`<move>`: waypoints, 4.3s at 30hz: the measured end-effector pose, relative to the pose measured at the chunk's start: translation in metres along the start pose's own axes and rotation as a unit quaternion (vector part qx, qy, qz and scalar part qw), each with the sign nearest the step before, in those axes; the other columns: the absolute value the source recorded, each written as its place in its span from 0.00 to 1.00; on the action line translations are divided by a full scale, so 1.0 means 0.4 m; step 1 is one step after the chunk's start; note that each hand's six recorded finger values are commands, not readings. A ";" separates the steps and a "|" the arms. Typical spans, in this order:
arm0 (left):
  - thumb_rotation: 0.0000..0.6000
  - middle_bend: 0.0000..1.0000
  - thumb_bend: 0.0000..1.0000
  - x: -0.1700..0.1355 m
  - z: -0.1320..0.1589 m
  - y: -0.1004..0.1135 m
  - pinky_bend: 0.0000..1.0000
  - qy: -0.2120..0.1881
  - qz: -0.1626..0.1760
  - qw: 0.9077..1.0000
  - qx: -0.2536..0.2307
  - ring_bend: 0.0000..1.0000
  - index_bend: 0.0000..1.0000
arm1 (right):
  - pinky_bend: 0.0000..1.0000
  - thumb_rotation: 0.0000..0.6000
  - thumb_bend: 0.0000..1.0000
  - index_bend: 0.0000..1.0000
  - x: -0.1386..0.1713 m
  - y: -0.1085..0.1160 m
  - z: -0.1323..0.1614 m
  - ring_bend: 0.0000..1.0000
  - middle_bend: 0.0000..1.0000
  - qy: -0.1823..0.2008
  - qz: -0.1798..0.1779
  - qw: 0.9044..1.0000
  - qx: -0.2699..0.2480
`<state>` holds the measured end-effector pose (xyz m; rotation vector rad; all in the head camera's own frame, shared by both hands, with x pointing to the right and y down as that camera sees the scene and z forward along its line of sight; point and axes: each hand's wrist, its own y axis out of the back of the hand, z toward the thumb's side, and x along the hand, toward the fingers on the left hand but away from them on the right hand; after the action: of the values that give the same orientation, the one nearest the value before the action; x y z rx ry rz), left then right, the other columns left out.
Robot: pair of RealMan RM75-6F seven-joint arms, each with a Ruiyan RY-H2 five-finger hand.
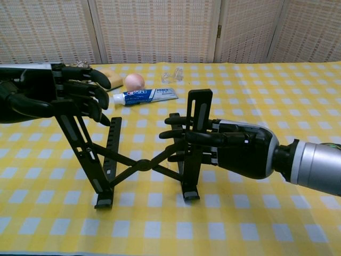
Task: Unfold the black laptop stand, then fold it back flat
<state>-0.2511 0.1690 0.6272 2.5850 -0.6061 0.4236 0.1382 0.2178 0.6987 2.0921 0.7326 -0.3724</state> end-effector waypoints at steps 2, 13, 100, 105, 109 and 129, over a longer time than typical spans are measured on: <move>1.00 0.43 0.19 0.000 -0.001 0.000 0.28 0.000 0.000 1.000 0.000 0.42 0.36 | 0.20 1.00 0.30 0.29 0.006 -0.005 -0.001 0.26 0.29 0.001 -0.003 1.000 -0.012; 1.00 0.43 0.19 0.002 -0.002 0.005 0.28 0.001 0.006 1.000 -0.001 0.42 0.36 | 0.18 1.00 0.30 0.29 0.046 -0.034 -0.025 0.25 0.28 -0.003 -0.020 0.998 -0.067; 1.00 0.31 0.32 -0.014 -0.249 -0.037 0.15 0.126 0.166 0.929 0.307 0.23 0.52 | 0.03 1.00 0.30 0.15 0.138 -0.081 0.094 0.12 0.17 0.066 0.001 0.979 0.192; 1.00 0.31 0.32 -0.012 -0.254 -0.044 0.15 0.125 0.164 0.927 0.313 0.23 0.52 | 0.03 1.00 0.30 0.15 0.142 -0.085 0.089 0.12 0.17 0.064 0.001 0.979 0.194; 1.00 0.31 0.32 -0.008 -0.257 -0.051 0.15 0.124 0.162 0.928 0.312 0.23 0.52 | 0.03 1.00 0.30 0.15 0.143 -0.083 0.087 0.12 0.17 0.063 -0.001 0.979 0.193; 1.00 0.33 0.40 -0.002 -0.270 -0.055 0.15 0.126 0.167 0.927 0.310 0.24 0.57 | 0.03 1.00 0.30 0.15 0.140 -0.069 0.078 0.12 0.17 0.058 -0.007 0.980 0.188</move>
<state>-0.2617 0.2396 0.7112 2.9245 -0.9417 1.2114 0.1650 0.2252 0.6348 2.4822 0.7930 -0.4260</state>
